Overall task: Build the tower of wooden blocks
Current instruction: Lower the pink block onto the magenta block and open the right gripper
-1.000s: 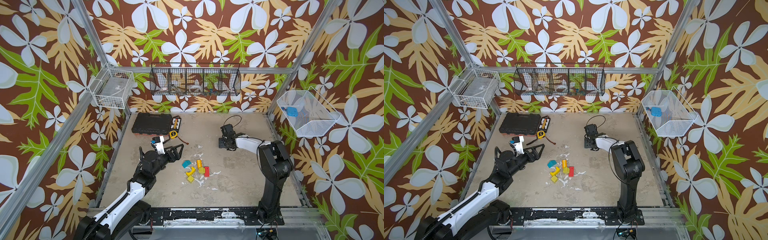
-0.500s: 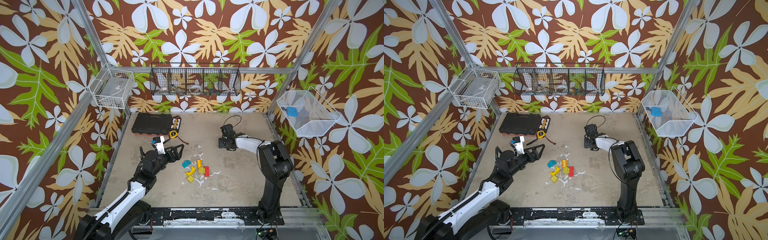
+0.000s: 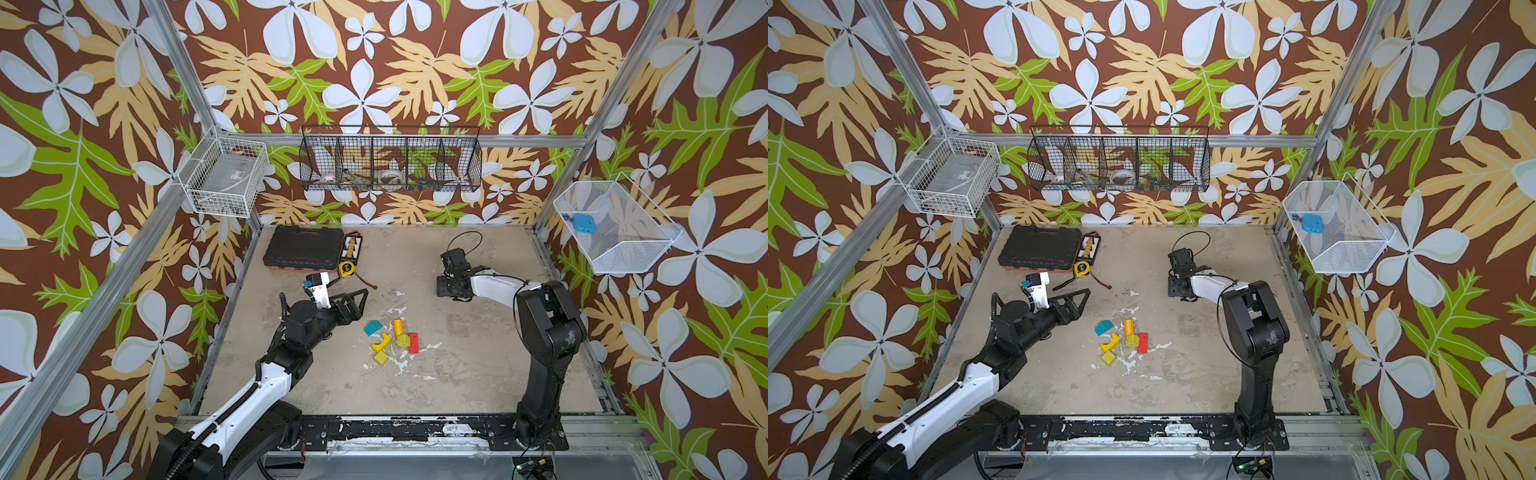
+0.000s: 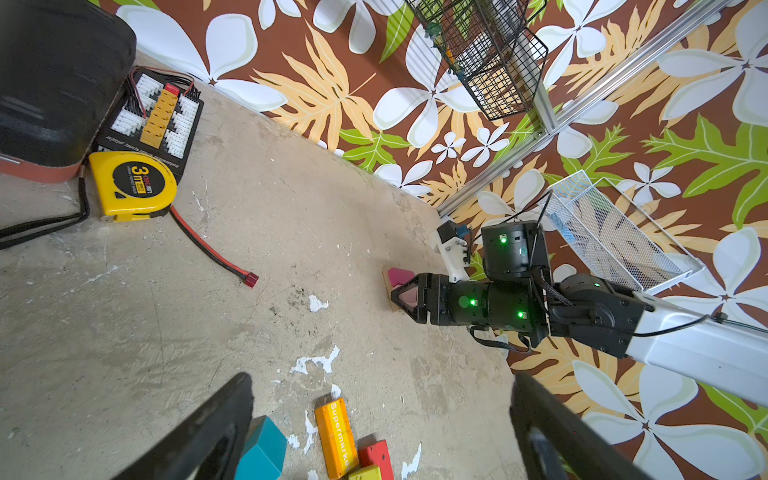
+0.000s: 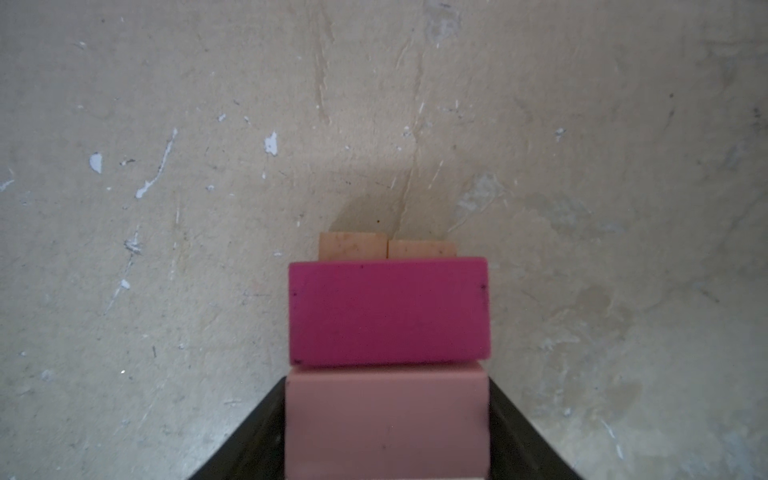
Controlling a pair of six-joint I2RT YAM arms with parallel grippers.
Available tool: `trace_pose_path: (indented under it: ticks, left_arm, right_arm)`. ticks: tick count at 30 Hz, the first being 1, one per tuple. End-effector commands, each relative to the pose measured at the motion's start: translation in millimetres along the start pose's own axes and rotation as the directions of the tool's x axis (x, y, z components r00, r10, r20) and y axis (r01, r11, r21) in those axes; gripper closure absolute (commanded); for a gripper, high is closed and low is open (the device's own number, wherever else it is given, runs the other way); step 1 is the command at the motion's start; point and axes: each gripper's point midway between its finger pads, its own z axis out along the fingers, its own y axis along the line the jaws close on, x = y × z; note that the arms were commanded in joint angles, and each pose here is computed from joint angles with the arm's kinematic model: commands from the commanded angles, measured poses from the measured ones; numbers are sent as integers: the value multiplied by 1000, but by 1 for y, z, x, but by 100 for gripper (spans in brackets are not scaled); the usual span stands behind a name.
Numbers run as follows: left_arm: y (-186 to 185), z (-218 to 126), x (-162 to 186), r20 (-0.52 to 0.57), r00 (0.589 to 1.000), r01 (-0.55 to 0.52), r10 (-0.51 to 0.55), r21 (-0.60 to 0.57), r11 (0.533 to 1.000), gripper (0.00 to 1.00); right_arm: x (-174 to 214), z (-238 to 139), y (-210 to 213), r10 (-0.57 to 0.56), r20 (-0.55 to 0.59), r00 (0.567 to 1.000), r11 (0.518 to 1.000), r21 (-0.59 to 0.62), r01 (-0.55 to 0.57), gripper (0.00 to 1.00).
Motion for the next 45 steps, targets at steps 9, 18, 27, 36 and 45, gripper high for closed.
trace_pose_path:
  ticks: [9, 18, 27, 36, 45]
  left_arm:
    - [-8, 0, -6, 18, 1000, -11, 11, 28, 1000, 3]
    - [-6, 1, -5, 13, 1000, -9, 8, 26, 1000, 2]
    - [-7, 2, -4, 9, 1000, -9, 9, 27, 1000, 2]
    - [-6, 3, -4, 8, 1000, -6, 5, 27, 1000, 3]
    - [-7, 2, -4, 8, 1000, -6, 6, 30, 1000, 3]
  right_arm:
    - [-2, -1, -2, 6, 8, 1000, 1000, 10, -6, 32]
    - [-2, 0, -2, 12, 4, 1000, 1000, 13, -12, 33]
    - [-2, 1, -3, 17, 2, 1000, 1000, 14, -17, 34]
    - [-2, 2, -2, 17, -3, 1000, 1000, 7, -17, 33]
    - [-3, -2, -1, 17, 5, 1000, 1000, -7, -17, 27]
